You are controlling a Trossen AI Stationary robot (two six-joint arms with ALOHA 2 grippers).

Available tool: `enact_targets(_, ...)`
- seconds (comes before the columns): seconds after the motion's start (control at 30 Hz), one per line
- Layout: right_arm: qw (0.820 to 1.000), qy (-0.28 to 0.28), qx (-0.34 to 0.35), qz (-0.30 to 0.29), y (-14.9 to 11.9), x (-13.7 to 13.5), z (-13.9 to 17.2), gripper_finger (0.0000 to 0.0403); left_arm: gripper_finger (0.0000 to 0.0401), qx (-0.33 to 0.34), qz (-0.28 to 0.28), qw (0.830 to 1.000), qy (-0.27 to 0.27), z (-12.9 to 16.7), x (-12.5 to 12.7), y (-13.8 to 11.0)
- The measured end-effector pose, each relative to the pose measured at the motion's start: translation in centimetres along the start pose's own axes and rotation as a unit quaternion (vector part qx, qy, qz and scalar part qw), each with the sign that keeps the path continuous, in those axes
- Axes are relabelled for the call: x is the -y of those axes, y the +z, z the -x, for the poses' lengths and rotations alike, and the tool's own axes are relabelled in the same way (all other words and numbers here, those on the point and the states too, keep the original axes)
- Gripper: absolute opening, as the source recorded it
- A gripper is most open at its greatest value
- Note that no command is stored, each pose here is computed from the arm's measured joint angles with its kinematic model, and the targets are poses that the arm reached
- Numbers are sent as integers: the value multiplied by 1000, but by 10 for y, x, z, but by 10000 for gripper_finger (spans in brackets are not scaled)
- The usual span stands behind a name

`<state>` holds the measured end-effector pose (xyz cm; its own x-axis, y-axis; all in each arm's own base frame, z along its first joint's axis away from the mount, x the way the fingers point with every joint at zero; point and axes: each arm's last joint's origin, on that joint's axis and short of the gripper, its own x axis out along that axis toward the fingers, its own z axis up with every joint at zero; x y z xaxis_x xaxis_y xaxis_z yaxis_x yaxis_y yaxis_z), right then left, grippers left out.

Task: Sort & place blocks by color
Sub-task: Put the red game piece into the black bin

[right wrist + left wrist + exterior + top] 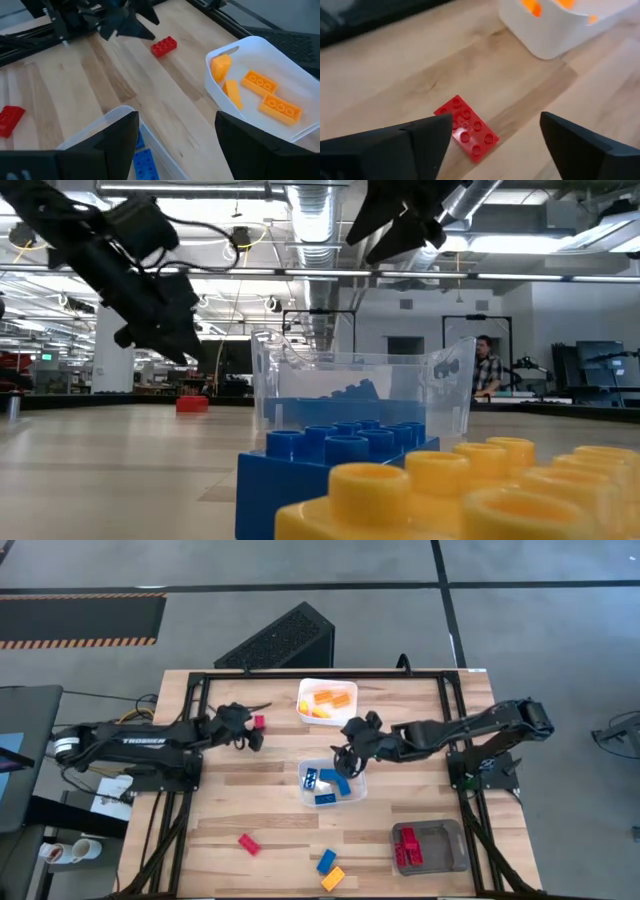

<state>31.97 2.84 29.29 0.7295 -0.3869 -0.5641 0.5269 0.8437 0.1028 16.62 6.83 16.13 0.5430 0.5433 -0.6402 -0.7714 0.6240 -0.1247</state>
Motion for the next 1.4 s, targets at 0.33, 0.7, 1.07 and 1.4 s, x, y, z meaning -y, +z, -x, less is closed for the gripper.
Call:
enact_targets(0.33,1000,-7,-1,-3,2,4,-2,281,337,-97,64,991,70,-45,0,15)
enact_targets(0.7,1000,2,-6,8,-3,-2,1,281,286,-167,5,981,99,-83,2,4)
enact_targets(1.07,1000,-5,-2,2,-3,-2,1,281,103,-150,-64,987,-3,-57,14,15)
enact_targets(1.4,999,-7,49,-15,4,-8,4,281,103,137,-98,924,-343,26,46,48)
